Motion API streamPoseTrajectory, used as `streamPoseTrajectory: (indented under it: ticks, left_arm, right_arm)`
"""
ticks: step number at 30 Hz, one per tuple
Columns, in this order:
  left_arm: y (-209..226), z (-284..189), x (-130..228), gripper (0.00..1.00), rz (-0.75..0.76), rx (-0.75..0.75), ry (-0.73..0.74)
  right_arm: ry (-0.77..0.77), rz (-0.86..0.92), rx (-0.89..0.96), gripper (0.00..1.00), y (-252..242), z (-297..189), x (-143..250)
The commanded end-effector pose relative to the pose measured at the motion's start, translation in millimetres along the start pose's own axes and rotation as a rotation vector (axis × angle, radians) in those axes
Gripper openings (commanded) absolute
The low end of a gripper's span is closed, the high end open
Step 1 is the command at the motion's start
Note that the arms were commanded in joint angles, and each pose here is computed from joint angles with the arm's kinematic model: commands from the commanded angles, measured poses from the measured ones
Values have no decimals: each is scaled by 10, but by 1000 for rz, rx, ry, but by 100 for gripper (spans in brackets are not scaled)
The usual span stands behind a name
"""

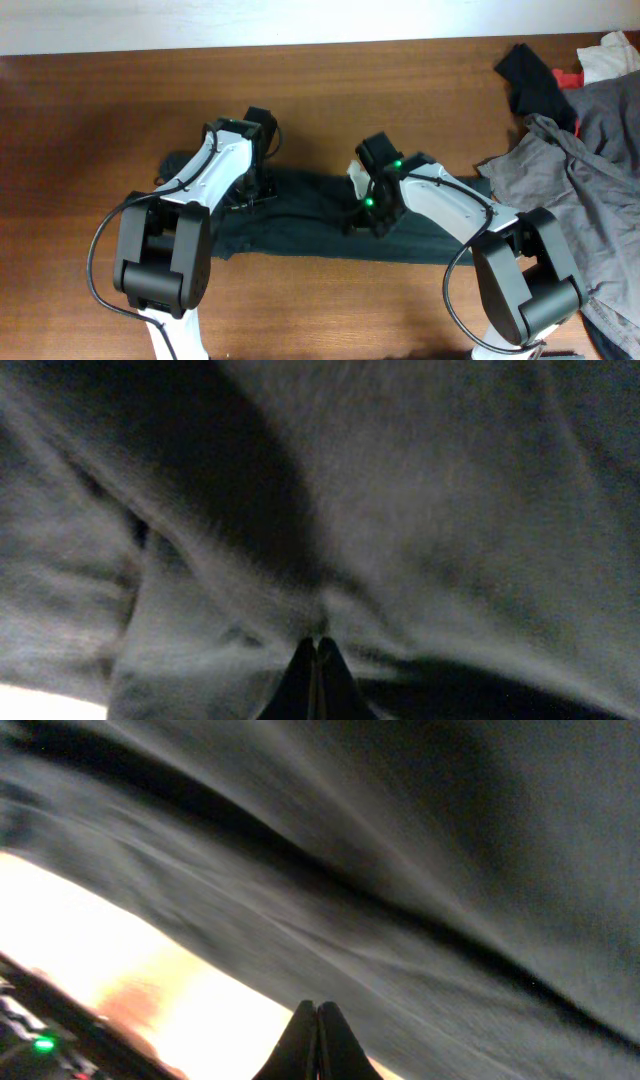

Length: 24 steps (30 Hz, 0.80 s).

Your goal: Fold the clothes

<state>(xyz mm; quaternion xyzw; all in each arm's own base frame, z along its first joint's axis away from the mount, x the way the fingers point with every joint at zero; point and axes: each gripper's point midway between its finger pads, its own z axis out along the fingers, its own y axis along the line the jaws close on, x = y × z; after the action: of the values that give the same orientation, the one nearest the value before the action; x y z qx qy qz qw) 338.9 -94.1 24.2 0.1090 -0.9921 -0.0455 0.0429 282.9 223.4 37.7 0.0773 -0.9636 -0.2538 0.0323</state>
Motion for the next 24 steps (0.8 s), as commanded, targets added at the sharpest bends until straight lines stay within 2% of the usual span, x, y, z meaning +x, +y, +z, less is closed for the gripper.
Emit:
streamPoseTrajectory:
  ticks: [1, 8, 24]
  left_arm:
    - [-94, -220, -126, 0, 15, 44, -39]
    - [-385, -328, 11, 0, 99, 223, 24]
    - [-540, -191, 96, 0, 149, 223, 16]
  right_arm:
    - [-77, -68, -64, 4, 237, -159, -207]
    - [-144, -29, 11, 4, 74, -51, -408]
    - [-111, -103, 18, 4, 172, 440, -420]
